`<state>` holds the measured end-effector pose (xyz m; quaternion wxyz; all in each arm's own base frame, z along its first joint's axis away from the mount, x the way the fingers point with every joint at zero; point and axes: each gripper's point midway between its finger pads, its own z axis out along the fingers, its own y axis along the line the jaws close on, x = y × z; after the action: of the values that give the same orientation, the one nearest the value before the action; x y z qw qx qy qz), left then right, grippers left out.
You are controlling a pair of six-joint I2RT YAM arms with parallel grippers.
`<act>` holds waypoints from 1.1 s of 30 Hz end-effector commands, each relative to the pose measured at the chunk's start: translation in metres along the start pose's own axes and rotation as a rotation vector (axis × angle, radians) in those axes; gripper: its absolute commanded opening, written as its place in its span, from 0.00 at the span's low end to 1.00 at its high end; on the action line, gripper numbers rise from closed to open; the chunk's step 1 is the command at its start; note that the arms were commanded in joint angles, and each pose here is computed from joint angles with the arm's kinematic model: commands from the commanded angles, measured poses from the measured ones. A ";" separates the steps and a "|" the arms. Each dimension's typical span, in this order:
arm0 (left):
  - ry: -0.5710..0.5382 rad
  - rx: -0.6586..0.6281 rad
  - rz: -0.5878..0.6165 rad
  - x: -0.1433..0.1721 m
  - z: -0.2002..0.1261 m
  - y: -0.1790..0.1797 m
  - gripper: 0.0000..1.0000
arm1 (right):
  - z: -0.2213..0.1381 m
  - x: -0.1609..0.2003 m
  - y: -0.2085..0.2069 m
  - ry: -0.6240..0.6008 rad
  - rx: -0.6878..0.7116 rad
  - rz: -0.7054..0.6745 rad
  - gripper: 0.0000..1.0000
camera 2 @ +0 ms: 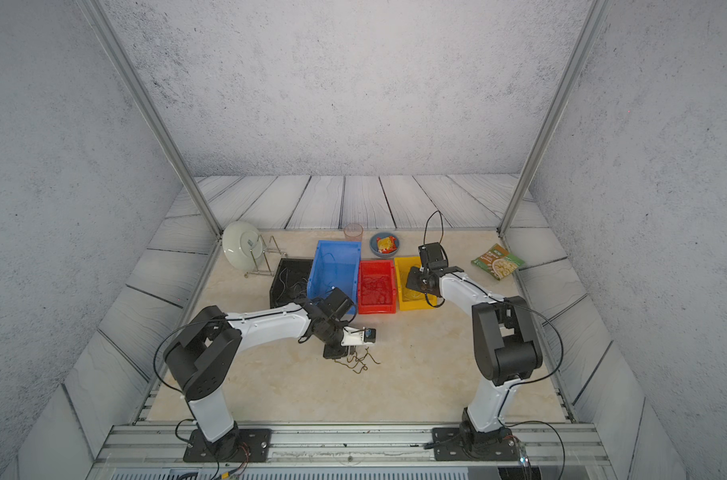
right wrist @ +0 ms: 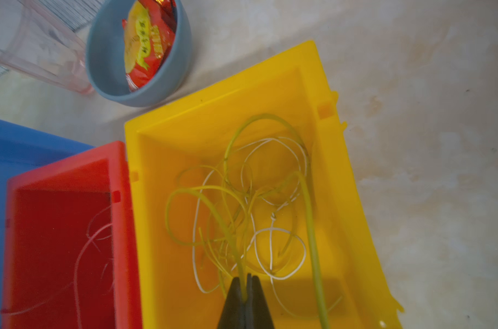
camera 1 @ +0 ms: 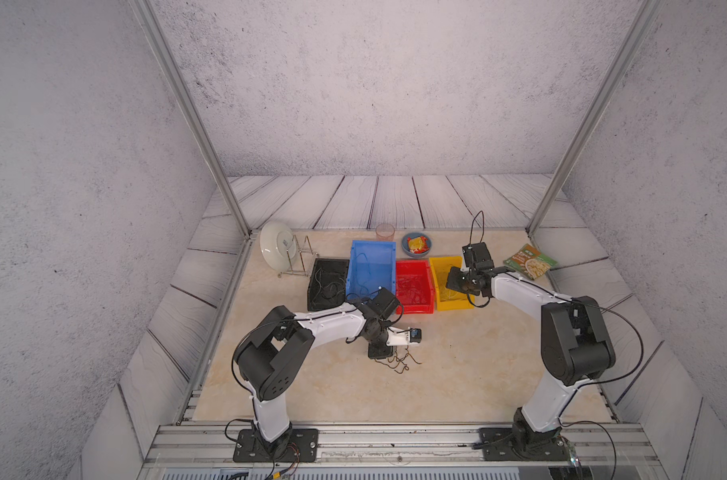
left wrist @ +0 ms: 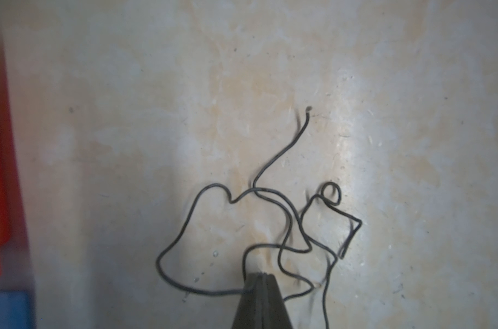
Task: Untangle and sort cables by color
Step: Adjust the cable in the bin, then pick up the cable at the center of the board.
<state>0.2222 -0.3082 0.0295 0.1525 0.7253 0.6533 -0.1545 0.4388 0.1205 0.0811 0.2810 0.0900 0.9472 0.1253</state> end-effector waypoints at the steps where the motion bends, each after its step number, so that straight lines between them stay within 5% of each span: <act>1: -0.018 -0.002 0.017 -0.007 -0.021 -0.002 0.00 | 0.016 0.016 -0.010 0.062 0.028 -0.042 0.09; 5: -0.087 0.016 0.011 -0.017 -0.049 -0.011 0.00 | 0.004 0.008 -0.012 0.038 0.056 -0.067 0.34; 8: -0.138 0.008 0.002 -0.022 -0.073 -0.011 0.00 | -0.021 -0.004 -0.005 -0.002 0.039 -0.086 0.41; 20: -0.276 -0.016 -0.104 -0.025 -0.168 0.001 0.00 | -0.124 -0.025 0.012 -0.093 0.013 -0.170 0.50; 28: -0.303 -0.024 -0.111 -0.027 -0.179 0.001 0.00 | -0.154 -0.039 0.021 -0.118 0.000 -0.246 0.57; 33: -0.251 -0.146 -0.138 -0.011 -0.210 0.025 0.00 | -0.184 -0.049 0.029 -0.170 -0.026 -0.269 0.57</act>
<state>0.2381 -0.2480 0.2029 0.2531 0.6500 0.6773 -0.2338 0.3942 0.1055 0.2332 0.3518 -0.0146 0.9312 0.0944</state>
